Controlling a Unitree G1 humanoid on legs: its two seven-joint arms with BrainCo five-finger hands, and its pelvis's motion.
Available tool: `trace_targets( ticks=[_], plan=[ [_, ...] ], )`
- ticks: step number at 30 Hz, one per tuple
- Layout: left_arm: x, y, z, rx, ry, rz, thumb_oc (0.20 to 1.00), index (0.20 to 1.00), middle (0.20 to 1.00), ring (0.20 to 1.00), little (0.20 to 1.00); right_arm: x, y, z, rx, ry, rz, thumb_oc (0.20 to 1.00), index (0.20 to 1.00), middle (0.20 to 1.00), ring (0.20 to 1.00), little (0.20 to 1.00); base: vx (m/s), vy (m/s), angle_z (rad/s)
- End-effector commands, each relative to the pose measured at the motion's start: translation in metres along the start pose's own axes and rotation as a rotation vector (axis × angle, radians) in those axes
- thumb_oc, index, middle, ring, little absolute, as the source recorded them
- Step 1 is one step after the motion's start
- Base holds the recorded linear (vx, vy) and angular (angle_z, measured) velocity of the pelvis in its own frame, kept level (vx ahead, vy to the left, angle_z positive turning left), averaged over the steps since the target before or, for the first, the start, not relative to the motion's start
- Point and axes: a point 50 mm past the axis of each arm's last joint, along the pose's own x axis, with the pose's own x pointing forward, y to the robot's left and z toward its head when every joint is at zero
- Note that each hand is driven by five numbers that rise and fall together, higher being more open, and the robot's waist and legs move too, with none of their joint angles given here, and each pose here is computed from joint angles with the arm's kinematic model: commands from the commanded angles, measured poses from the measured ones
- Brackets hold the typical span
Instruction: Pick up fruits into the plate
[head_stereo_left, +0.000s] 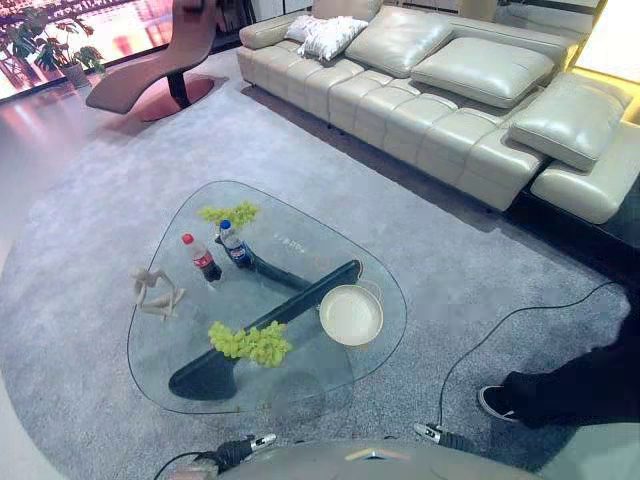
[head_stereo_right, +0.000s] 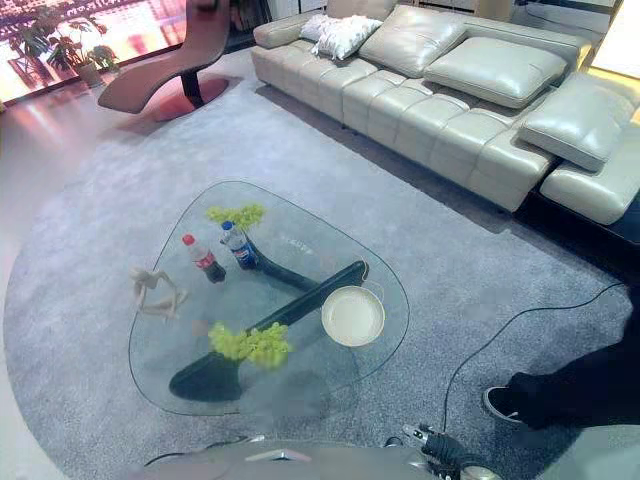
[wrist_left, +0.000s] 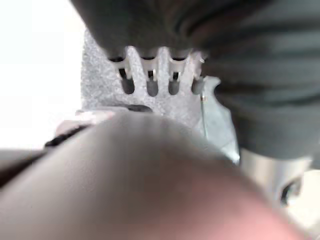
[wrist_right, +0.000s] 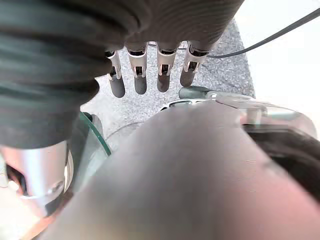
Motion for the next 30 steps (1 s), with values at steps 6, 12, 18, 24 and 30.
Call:
trace_targets(
  ticks=[6, 12, 18, 24, 30],
  plan=[
    [0.002, 0.006, 0.022, 0.035, -0.029, 0.064, 1.0, 1.0, 1.0, 1.0, 1.0, 0.009, 0.015, 0.025, -0.016, -0.052, 0.041, 1.0, 1.0, 1.0, 1.0, 1.0, 0.02, -0.051, -0.03],
    [0.002, 0.01, 0.024, 0.15, -0.041, 0.154, 1.0, 1.0, 1.0, 1.0, 1.0, 0.009, 0.017, 0.025, -0.021, -0.054, 0.038, 1.0, 1.0, 1.0, 1.0, 1.0, 0.0, 0.0, 0.0],
    [0.002, 0.008, 0.036, 0.14, -0.095, 0.174, 1.0, 1.0, 1.0, 1.0, 1.0, 0.01, 0.016, 0.03, -0.031, -0.071, 0.034, 1.0, 1.0, 1.0, 1.0, 1.0, -0.01, 0.004, -0.02],
    [0.0, 0.007, 0.061, 0.199, -0.201, 0.224, 1.0, 1.0, 1.0, 1.0, 1.0, 0.009, 0.011, 0.044, -0.042, -0.106, 0.025, 1.0, 1.0, 1.0, 1.0, 1.0, -0.05, 0.013, -0.02],
    [-0.009, 0.007, 0.119, 0.384, -0.382, 0.376, 1.0, 1.0, 1.0, 1.0, 1.0, 0.008, 0.005, 0.08, -0.083, -0.203, 0.027, 1.0, 1.0, 1.0, 1.0, 1.0, -0.11, 0.022, -0.05]
  ],
)
